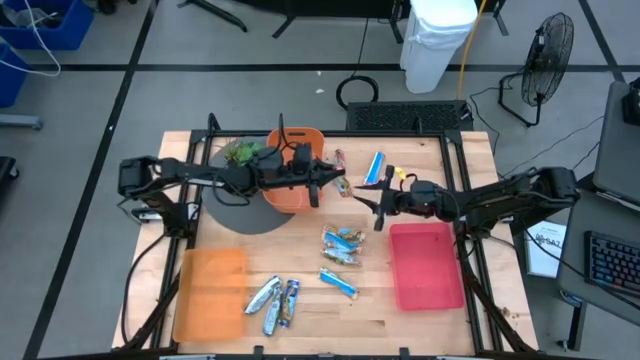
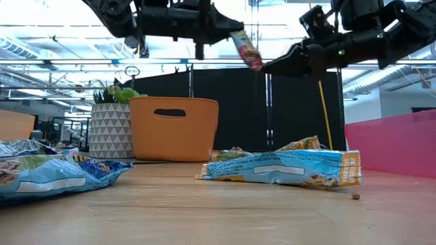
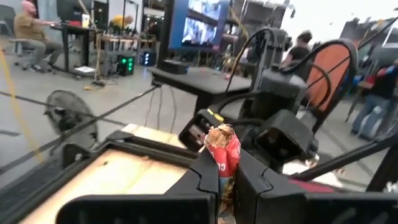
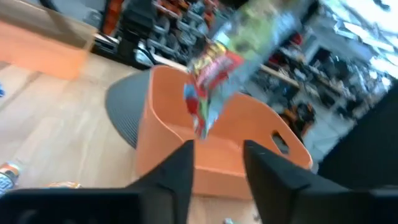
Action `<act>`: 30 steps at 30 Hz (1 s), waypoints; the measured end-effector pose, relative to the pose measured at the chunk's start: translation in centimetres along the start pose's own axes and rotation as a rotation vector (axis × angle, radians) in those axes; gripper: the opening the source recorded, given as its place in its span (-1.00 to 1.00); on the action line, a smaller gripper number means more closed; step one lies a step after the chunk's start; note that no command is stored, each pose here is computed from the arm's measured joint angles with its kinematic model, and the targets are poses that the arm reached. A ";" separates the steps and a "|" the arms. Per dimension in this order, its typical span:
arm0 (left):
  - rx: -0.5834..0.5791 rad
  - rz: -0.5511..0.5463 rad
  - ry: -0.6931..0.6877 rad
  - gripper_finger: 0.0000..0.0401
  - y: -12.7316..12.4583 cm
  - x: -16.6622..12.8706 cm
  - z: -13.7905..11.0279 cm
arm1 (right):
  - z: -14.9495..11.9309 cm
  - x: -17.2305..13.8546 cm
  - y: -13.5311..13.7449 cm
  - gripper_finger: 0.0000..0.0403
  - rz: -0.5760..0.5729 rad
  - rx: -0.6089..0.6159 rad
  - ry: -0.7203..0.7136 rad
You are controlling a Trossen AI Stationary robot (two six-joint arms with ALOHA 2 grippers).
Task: Pick and place Granola Bars by type
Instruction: Put the red granola bar into the orange bin
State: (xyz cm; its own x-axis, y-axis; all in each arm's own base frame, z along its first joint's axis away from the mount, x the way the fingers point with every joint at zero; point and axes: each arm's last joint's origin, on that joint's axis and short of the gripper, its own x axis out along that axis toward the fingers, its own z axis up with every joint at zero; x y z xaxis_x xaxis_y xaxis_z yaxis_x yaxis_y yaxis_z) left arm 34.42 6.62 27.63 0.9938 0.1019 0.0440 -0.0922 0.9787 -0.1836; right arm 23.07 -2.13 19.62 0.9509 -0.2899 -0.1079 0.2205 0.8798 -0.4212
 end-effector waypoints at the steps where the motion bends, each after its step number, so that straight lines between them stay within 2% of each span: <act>1: 0.015 0.010 0.017 -0.91 0.0 -0.3 0.3 | 0.1 -0.2 -0.1 -0.21 -0.012 0.011 0.015; 6: 0.091 0.155 0.139 -0.92 0.0 -2.3 1.1 | 0.6 -1.7 -0.9 0.13 -0.065 0.027 0.074; 9: 0.109 0.263 0.235 -0.92 0.2 -4.0 0.6 | 1.1 -2.8 -1.5 0.23 -0.063 0.071 0.073; 11: 0.108 0.292 0.238 -0.92 0.2 -4.9 0.1 | 1.5 -3.7 -1.8 0.27 -0.063 0.106 0.065; 13: 0.100 0.315 0.258 -0.92 0.3 -6.3 -0.8 | 1.8 -4.6 -2.2 0.28 -0.064 0.136 0.057; 16: 0.079 0.343 0.219 -0.93 0.5 -8.4 -2.4 | 2.1 -5.7 -2.6 0.27 -0.063 0.160 0.056; 24: -0.030 0.332 0.079 -0.93 0.8 -12.9 -5.5 | 1.8 -7.7 -2.9 0.21 -0.037 0.179 0.055; 30: -0.033 0.332 0.062 -0.93 0.8 -13.7 -5.5 | -1.1 -9.0 -2.0 0.16 -0.050 0.206 0.016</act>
State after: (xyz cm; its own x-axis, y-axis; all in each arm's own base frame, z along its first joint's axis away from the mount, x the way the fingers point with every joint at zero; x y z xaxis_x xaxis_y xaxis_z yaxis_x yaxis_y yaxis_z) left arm 21.08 4.98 21.44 0.9119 0.4020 -0.0830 -0.4103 0.8875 -0.2097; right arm 13.83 -1.69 20.48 0.9344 -0.3398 -0.1066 0.3087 0.9221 -0.2333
